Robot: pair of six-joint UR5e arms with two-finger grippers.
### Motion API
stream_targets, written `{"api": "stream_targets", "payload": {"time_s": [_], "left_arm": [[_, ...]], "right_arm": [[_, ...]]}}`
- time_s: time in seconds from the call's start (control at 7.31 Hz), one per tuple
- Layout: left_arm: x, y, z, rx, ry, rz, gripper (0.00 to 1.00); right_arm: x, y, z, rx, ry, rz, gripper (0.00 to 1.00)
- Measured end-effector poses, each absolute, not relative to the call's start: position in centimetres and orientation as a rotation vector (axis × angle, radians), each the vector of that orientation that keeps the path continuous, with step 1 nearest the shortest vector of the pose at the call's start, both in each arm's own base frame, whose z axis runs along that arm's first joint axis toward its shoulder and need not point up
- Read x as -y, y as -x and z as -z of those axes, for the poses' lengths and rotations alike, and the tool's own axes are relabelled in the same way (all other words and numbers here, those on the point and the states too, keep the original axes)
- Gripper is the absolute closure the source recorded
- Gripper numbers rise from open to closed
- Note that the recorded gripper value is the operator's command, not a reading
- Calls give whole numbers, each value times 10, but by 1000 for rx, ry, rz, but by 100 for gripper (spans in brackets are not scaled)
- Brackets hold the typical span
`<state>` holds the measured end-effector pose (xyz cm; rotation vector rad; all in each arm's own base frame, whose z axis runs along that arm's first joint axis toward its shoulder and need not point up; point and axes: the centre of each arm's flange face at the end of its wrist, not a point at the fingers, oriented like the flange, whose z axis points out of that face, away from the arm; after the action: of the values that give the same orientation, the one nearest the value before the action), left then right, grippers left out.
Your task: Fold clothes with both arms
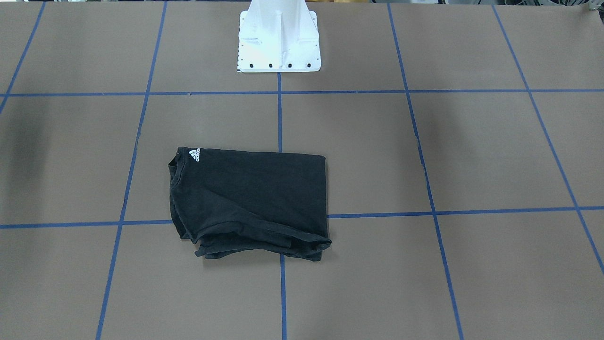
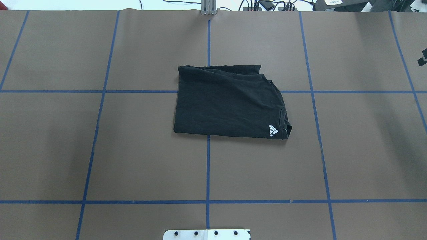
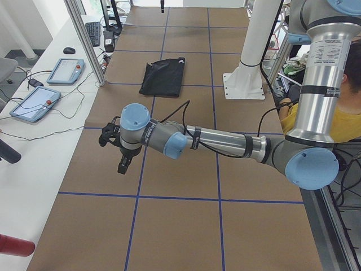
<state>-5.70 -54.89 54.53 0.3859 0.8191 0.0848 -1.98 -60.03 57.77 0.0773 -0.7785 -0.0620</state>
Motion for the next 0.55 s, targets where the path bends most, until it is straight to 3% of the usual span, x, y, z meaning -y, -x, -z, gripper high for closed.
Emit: {"api": "stream_targets", "payload": {"time_s": [0.55], "left_arm": [[538,56,-530,-819,-419,-102,1]], "right_arm": [[594,20,-583,791,-65,59,0]]}}
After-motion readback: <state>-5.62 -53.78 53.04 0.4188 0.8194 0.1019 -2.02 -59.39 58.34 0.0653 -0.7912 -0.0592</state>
